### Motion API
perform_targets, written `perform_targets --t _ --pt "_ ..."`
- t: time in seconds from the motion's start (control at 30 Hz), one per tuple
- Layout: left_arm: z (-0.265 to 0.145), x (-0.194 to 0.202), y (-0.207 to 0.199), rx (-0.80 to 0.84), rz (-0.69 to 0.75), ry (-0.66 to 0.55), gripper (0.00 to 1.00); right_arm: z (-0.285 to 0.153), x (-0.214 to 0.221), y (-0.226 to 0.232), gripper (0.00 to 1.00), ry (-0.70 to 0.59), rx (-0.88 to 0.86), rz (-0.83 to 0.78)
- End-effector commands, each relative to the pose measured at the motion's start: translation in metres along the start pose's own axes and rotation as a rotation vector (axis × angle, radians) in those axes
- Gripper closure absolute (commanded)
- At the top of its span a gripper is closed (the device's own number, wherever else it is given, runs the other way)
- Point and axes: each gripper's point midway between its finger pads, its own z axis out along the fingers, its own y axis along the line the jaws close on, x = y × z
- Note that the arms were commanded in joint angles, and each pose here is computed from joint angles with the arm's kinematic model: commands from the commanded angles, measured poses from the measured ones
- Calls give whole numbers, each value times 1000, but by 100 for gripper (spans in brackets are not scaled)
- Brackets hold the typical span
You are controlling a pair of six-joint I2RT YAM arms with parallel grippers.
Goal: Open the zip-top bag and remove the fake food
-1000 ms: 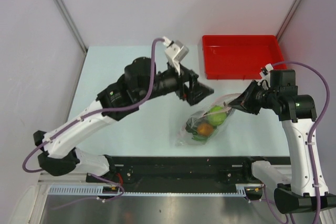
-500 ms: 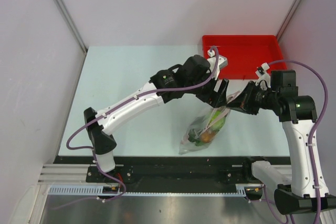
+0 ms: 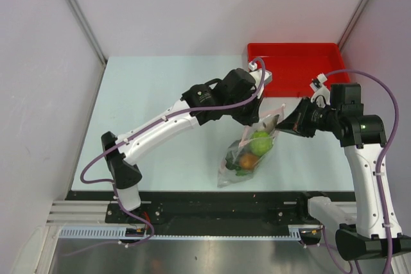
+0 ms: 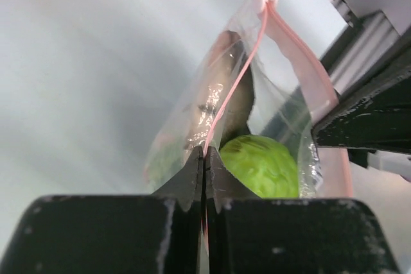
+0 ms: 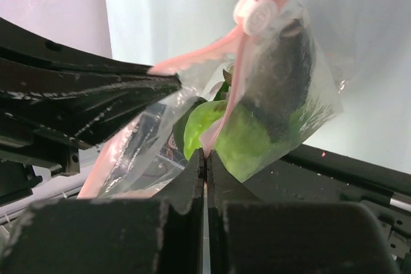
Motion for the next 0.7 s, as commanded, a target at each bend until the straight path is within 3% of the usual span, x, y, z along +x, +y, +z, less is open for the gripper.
perform_targets --t 0.0,0.33,0.43,0.67 --pt "-58 -47 20 -103 -9 -197 100 7 -16 12 100 -23 -48 -73" --pt "-89 -80 26 -138 -81 -376 100 33 -53 35 100 -1 -31 -116" --pt "-88 -89 24 -134 -84 -407 100 31 -63 27 98 -1 57 -145" --pt "-48 -96 14 -71 -77 -387 100 21 -74 -5 65 17 293 -142"
